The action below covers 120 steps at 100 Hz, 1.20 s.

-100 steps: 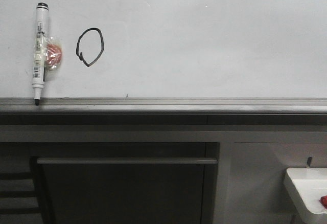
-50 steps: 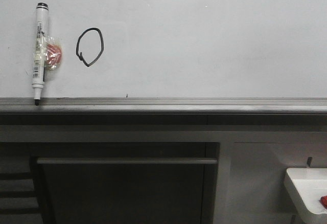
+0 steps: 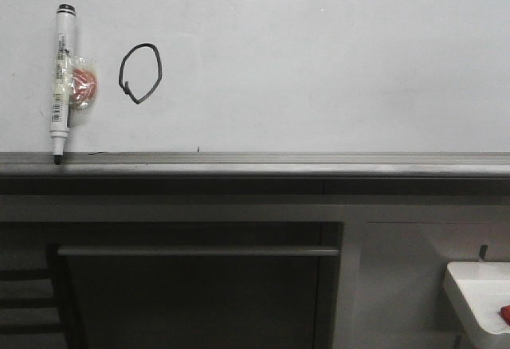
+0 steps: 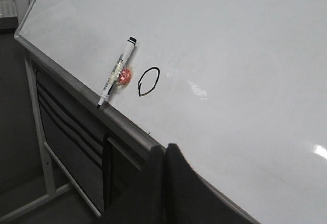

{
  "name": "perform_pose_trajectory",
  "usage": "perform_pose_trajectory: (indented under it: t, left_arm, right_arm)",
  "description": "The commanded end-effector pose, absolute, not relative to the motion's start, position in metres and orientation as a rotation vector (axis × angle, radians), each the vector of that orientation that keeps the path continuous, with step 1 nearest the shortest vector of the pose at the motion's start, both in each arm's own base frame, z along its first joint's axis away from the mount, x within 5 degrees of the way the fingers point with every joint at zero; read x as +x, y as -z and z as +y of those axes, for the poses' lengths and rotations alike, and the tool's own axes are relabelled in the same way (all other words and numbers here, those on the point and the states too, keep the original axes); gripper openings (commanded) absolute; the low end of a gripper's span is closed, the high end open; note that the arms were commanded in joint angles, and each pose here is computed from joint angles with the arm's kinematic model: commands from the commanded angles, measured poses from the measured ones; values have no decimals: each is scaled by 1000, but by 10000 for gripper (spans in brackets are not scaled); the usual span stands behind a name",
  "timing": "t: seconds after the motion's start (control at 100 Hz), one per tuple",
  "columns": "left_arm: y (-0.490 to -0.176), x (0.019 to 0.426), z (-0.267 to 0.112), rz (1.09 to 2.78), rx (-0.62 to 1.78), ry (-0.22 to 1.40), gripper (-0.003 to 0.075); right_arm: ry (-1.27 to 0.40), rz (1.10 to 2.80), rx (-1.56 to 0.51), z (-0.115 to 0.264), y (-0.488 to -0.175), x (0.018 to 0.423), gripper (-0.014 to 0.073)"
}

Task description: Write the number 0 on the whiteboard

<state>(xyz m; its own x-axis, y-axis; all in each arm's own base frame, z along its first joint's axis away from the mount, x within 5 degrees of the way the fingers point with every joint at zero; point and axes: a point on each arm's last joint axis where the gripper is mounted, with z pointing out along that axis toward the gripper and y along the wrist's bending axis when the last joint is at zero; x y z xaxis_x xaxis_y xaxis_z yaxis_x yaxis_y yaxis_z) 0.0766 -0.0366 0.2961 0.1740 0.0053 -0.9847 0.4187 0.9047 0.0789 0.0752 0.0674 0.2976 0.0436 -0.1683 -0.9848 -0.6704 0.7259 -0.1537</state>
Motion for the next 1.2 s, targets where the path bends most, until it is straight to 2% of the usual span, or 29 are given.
perform_pose_trajectory:
  t: [0.0,0.2,0.36,0.56,0.74,0.9,0.96,1.19]
  left_arm:
    - [-311,75,-35,1288,342,306,-20]
    - [-306,68,-30,1290,307,314,-20]
    - [-297,56,-18,1365,291,171,-20]
    - [-273,44,-6,1385,161,38,-20]
    - [-237,48,-1,1450,62,-49,-20]
    - [-198,55,1,1599,25,-44,-20]
    - [-188,53,0,1734,22,-35,-20]
    - [-187,53,1,1727,26,-47,-20]
  right_arm:
    - [-426,1419,-674,66,-313,76,-55]
    - [-426,1419,-674,66,-313,76,-55]
    - [-426,1419,-674,66,-313,76,-55]
    - [-426,1419,-674,66,-313,76,-55]
    - [-426,1419,-674,66,-313,76,-55]
    - [-426,1419,-674,66,-313,76,-55]
    - [-426,1418,-673,66,-313,76,-55]
    - [-426,1419,-674,66,-313,76,-55]
